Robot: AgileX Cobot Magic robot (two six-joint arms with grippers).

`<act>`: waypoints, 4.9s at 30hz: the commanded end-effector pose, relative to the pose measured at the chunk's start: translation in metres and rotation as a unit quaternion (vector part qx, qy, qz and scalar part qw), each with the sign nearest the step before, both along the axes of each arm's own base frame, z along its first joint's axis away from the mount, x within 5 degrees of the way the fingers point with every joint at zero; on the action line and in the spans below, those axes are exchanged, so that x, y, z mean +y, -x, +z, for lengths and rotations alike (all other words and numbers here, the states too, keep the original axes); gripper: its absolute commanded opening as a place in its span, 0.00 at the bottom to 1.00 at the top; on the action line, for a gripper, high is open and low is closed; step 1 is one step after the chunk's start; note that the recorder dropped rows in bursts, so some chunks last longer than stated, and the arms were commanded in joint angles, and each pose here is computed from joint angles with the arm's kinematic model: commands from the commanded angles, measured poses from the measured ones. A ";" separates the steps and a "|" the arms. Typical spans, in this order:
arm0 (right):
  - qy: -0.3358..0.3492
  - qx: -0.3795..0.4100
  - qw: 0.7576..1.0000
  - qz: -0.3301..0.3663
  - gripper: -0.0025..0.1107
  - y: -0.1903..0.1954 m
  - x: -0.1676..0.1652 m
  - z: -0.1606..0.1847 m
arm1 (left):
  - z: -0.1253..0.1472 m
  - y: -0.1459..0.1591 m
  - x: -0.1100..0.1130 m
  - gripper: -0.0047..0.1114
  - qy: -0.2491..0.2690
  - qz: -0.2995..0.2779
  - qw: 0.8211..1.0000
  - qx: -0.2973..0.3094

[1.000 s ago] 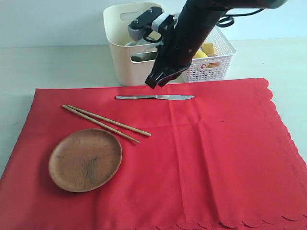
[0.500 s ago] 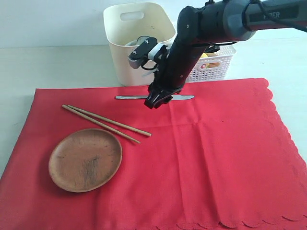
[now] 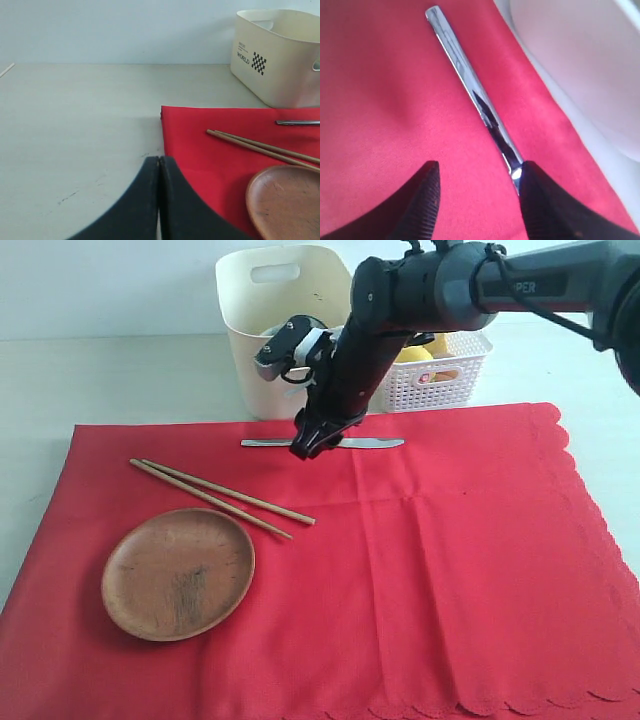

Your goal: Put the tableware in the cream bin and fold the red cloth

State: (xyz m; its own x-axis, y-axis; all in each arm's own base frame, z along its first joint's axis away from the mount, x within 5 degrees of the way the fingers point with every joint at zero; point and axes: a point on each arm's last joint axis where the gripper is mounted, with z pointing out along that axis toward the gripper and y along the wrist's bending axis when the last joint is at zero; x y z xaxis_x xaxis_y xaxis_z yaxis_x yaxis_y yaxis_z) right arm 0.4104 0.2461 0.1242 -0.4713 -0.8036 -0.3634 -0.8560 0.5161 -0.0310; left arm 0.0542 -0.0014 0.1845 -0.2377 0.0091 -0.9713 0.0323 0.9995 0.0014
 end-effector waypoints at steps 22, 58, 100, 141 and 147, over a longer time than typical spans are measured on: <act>0.043 -0.022 0.999 -0.018 0.45 -0.019 0.000 -0.025 | 0.000 0.000 0.000 0.04 -0.002 0.001 1.000 -0.004; -0.115 0.014 0.989 0.089 0.02 0.016 0.018 0.089 | 0.000 0.000 0.000 0.04 -0.002 0.001 1.000 -0.004; 0.020 0.043 0.994 0.096 0.02 0.012 0.034 -0.034 | 0.000 0.000 0.000 0.04 -0.002 0.001 1.000 -0.004; -0.191 -0.303 0.932 -0.044 0.02 -0.026 0.021 0.143 | 0.000 0.000 0.000 0.04 -0.002 0.001 1.000 -0.004; -0.208 -0.339 0.915 -0.065 0.02 -0.033 0.018 0.149 | 0.000 0.000 0.000 0.04 -0.002 0.001 1.000 -0.004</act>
